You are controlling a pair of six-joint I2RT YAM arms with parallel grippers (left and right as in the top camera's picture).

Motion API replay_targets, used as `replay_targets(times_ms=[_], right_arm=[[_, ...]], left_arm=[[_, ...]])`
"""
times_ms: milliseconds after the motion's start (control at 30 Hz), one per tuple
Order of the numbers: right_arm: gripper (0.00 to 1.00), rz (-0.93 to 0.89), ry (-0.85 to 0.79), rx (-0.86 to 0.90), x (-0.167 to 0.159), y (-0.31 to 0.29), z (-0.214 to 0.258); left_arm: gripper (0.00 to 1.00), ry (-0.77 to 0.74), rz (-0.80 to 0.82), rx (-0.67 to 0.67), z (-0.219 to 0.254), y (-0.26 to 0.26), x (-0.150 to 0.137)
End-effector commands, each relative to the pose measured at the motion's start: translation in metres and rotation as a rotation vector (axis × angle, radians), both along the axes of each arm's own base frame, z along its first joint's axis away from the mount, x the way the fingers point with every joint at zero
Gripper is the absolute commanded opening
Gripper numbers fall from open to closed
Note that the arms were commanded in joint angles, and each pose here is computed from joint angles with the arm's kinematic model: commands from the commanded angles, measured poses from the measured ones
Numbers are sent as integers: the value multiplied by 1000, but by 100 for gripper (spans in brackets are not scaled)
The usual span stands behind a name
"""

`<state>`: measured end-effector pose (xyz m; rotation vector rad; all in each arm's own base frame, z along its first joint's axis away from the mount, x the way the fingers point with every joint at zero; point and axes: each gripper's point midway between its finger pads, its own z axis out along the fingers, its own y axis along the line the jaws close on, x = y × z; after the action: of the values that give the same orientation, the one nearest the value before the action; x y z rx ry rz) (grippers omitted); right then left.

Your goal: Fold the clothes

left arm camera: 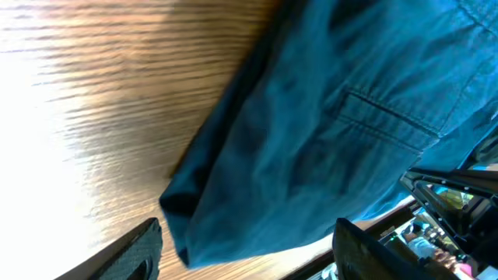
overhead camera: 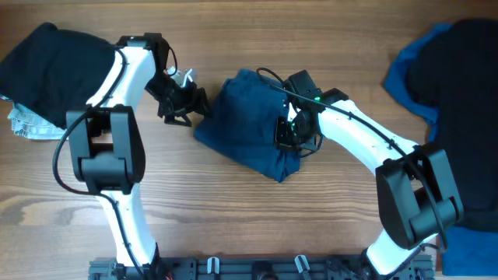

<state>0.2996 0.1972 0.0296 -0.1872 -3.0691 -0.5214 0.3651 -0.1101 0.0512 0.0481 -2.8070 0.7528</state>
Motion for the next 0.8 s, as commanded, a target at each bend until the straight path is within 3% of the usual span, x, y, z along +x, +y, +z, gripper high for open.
replay_targets(times_ms=[0, 100, 233, 267, 333, 367, 767], right_arm=[[4, -1, -38, -34, 3, -7, 3], [4, -1, -37, -34, 3, -7, 3], [4, -1, -34, -36, 2, -7, 3], [4, 0, -32, -37, 1, -8, 3], [4, 0, -31, -38, 1, -8, 3], [5, 0, -30, -38, 1, -8, 3], [4, -6, -22, -101, -2, -19, 0]], left_arm=[[69, -34, -52, -43, 5, -14, 0], [64, -34, -67, -43, 5, -19, -1], [47, -34, -77, -43, 5, -23, -3], [41, -34, -77, -43, 5, -23, -3], [14, -34, -78, -39, 5, -22, -3], [10, -34, -78, -39, 5, -22, -3], [4, -88, -86, -2, -14, -17, 6]])
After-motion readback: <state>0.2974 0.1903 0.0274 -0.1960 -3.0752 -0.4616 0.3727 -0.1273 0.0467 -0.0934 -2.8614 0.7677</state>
